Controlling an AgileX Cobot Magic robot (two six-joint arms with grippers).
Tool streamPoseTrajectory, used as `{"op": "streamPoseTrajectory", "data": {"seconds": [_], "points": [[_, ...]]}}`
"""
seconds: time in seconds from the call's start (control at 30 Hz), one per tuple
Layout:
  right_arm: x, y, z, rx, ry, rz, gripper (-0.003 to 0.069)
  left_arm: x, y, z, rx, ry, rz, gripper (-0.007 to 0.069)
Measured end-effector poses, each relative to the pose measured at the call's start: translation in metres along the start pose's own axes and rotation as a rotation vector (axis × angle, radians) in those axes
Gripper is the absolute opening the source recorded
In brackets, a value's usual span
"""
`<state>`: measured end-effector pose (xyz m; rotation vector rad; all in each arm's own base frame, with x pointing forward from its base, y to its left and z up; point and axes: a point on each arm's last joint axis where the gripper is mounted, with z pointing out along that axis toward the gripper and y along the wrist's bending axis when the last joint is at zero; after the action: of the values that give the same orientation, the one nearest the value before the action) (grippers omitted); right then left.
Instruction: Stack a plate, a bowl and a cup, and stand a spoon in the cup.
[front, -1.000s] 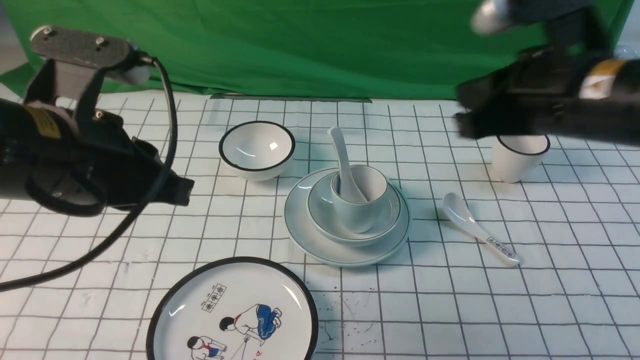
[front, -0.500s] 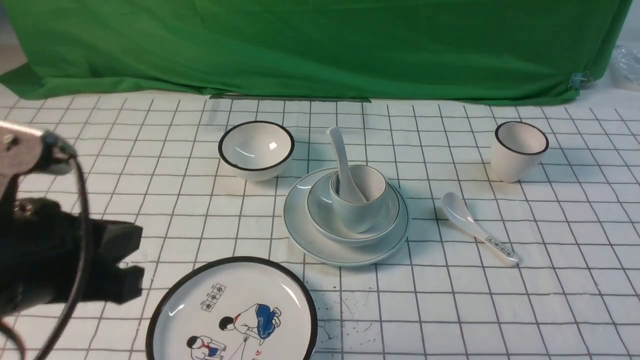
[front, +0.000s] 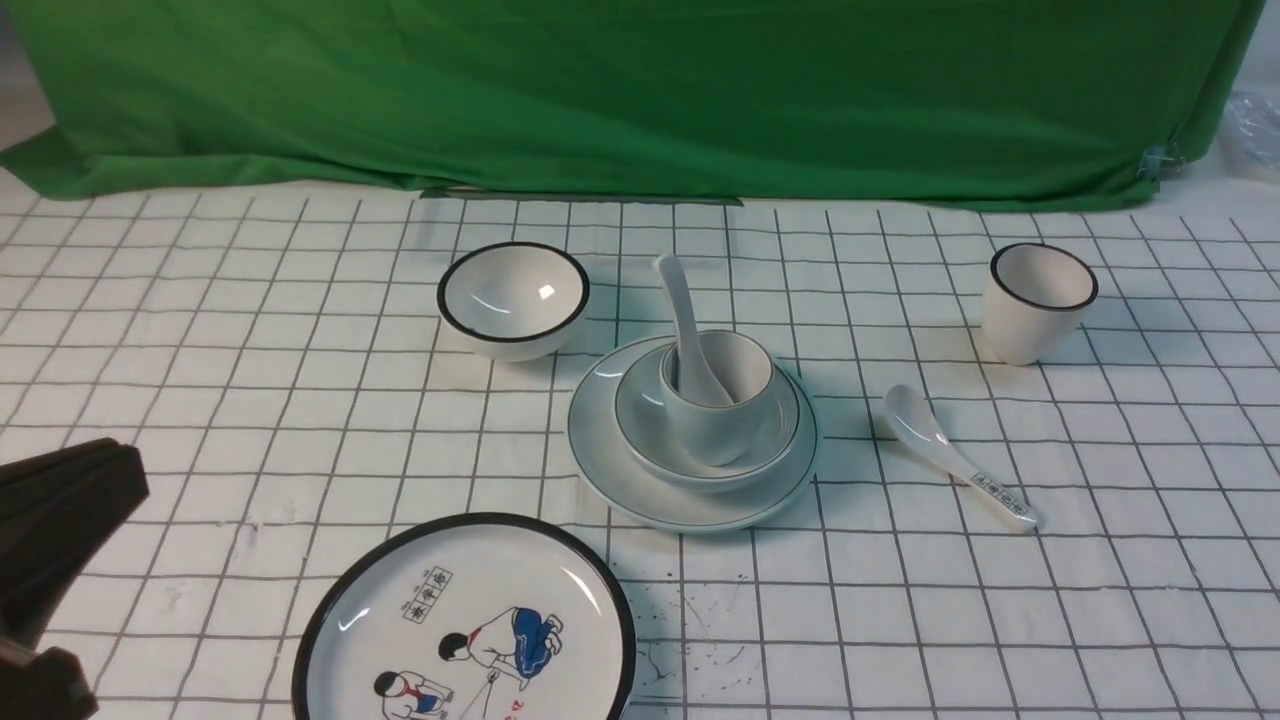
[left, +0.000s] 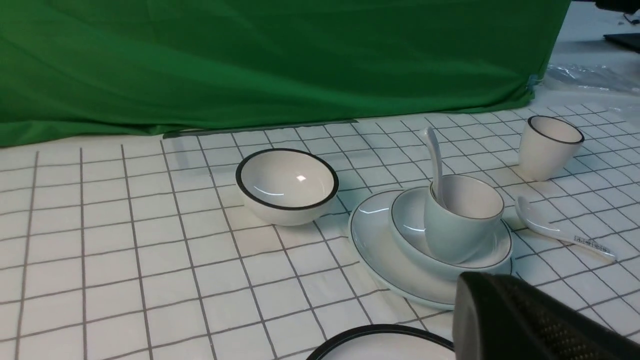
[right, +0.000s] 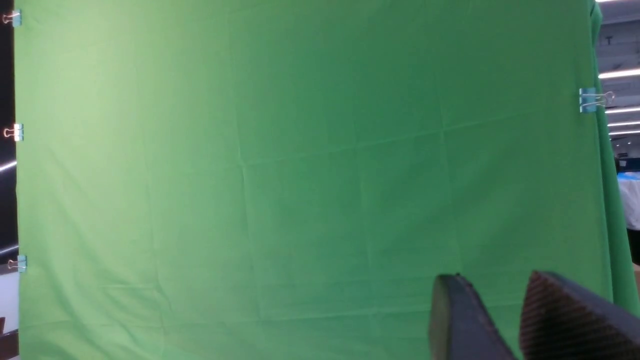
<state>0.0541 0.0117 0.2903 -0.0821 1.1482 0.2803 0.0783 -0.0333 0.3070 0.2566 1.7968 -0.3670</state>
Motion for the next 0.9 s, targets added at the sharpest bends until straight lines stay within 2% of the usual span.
{"op": "streamPoseTrajectory", "data": {"seconds": [0.33, 0.47, 0.57, 0.6, 0.7, 0.8, 0.9], "points": [[0.000, 0.000, 0.000, 0.001, 0.000, 0.000, 0.0236, 0.000, 0.001, 0.000, -0.008, -0.004, 0.015, 0.0001], [0.000, 0.000, 0.000, 0.001, 0.000, 0.000, 0.0237, 0.003, 0.003, -0.003, -0.028, -0.062, 0.011, 0.0001], [0.000, 0.000, 0.000, 0.001, 0.000, 0.000, 0.0237, 0.020, 0.011, -0.007, -0.105, -0.161, -0.009, 0.0001], [0.000, 0.000, 0.000, 0.001, 0.000, 0.000, 0.0237, 0.044, 0.017, -0.008, -0.167, -0.188, -0.019, 0.0001], [0.000, 0.000, 0.000, 0.001, 0.000, 0.000, 0.0237, 0.080, 0.026, -0.009, -0.267, -0.204, -0.031, 0.0001], [0.000, 0.000, 0.000, 0.001, 0.000, 0.000, 0.0237, 0.106, 0.032, -0.007, -0.332, -0.187, -0.037, 0.0001], [0.000, 0.000, 0.000, 0.001, 0.000, 0.001, 0.0239, 0.117, 0.033, -0.005, -0.352, -0.118, -0.034, 0.0001]]}}
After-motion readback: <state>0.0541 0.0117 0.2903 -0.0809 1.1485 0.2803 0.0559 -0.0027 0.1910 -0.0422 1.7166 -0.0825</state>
